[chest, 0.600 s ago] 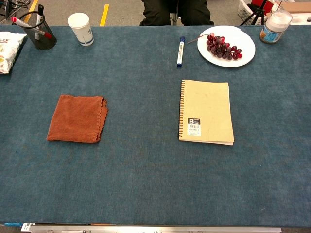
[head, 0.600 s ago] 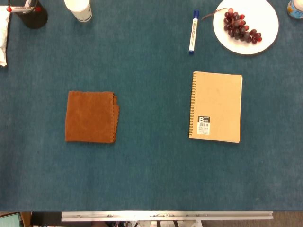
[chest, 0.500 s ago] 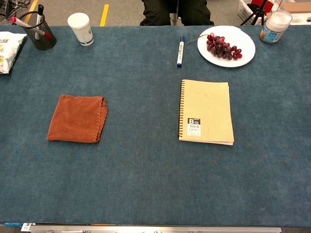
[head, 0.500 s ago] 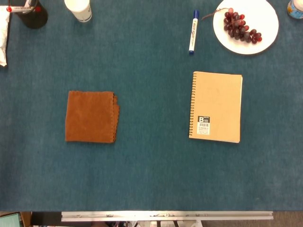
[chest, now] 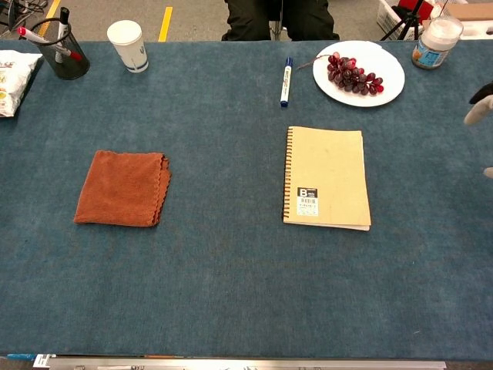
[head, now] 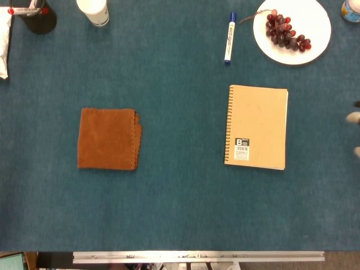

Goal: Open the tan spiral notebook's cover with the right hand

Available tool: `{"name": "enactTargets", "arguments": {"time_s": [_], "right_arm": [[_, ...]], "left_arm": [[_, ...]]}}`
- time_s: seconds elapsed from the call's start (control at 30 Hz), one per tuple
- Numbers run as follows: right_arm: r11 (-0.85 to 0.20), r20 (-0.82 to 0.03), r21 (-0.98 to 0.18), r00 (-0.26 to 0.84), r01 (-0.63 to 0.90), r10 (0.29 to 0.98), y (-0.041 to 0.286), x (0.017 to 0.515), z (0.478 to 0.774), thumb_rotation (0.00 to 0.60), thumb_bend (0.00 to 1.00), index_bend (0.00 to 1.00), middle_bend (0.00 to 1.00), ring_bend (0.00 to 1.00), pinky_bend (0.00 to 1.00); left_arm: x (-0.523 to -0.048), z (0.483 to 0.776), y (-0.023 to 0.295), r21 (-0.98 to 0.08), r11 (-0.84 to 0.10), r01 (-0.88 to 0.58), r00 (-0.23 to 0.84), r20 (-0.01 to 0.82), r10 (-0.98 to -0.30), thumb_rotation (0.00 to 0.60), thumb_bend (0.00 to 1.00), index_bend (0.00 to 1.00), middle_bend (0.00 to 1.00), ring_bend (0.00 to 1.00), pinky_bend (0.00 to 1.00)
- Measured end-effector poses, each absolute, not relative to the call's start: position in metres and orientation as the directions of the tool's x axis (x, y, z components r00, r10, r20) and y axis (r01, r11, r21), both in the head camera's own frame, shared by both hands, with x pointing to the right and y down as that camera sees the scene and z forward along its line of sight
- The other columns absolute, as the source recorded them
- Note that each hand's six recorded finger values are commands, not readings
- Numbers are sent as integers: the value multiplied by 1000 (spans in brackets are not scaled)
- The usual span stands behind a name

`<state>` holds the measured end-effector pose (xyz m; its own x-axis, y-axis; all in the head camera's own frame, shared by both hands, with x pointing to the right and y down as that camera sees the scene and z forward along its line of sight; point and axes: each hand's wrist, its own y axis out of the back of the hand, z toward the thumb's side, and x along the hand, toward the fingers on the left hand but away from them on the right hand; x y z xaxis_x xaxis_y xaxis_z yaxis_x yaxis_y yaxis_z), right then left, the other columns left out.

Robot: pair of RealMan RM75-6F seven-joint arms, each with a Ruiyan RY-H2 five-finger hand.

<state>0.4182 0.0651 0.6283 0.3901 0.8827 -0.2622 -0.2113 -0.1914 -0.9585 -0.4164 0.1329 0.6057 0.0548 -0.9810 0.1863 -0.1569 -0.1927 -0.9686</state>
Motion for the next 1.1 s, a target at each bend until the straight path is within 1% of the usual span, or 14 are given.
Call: {"name": "enactTargets", "arguments": {"time_s": [0.13, 0.23, 0.43, 0.53, 0.77, 1.1], "right_arm": [[-189, -297, -948, 490, -258, 820, 62, 391, 654, 600, 38, 463, 293, 180, 259], [-196, -330, -937, 542, -290, 773, 62, 374, 675, 600, 38, 468, 293, 170, 237], [-187, -368, -921, 604, -343, 707, 68, 353, 710, 600, 17, 469, 293, 157, 215], [-181, -379, -916, 622, -358, 685, 69, 346, 723, 600, 12, 469, 293, 155, 211], [-175, -383, -914, 644, -365, 662, 71, 332, 748, 600, 12, 469, 293, 155, 211], [-176, -385, -915, 652, -364, 653, 69, 323, 764, 600, 12, 469, 293, 156, 211]], "left_arm": [[-417, 605, 135, -968, -192, -159, 52, 186, -981, 600, 462, 0, 0, 0, 11], [-420, 605, 138, -969, -190, -159, 44, 185, -982, 600, 462, 0, 0, 0, 11], [-426, 604, 142, -968, -192, -160, 27, 190, -981, 600, 462, 0, 0, 0, 11], [-427, 605, 142, -968, -192, -161, 26, 191, -981, 600, 462, 0, 0, 0, 11], [-428, 605, 143, -968, -192, -163, 25, 190, -981, 600, 462, 0, 0, 0, 11], [-431, 606, 143, -967, -194, -164, 19, 194, -981, 600, 462, 0, 0, 0, 11]]}}
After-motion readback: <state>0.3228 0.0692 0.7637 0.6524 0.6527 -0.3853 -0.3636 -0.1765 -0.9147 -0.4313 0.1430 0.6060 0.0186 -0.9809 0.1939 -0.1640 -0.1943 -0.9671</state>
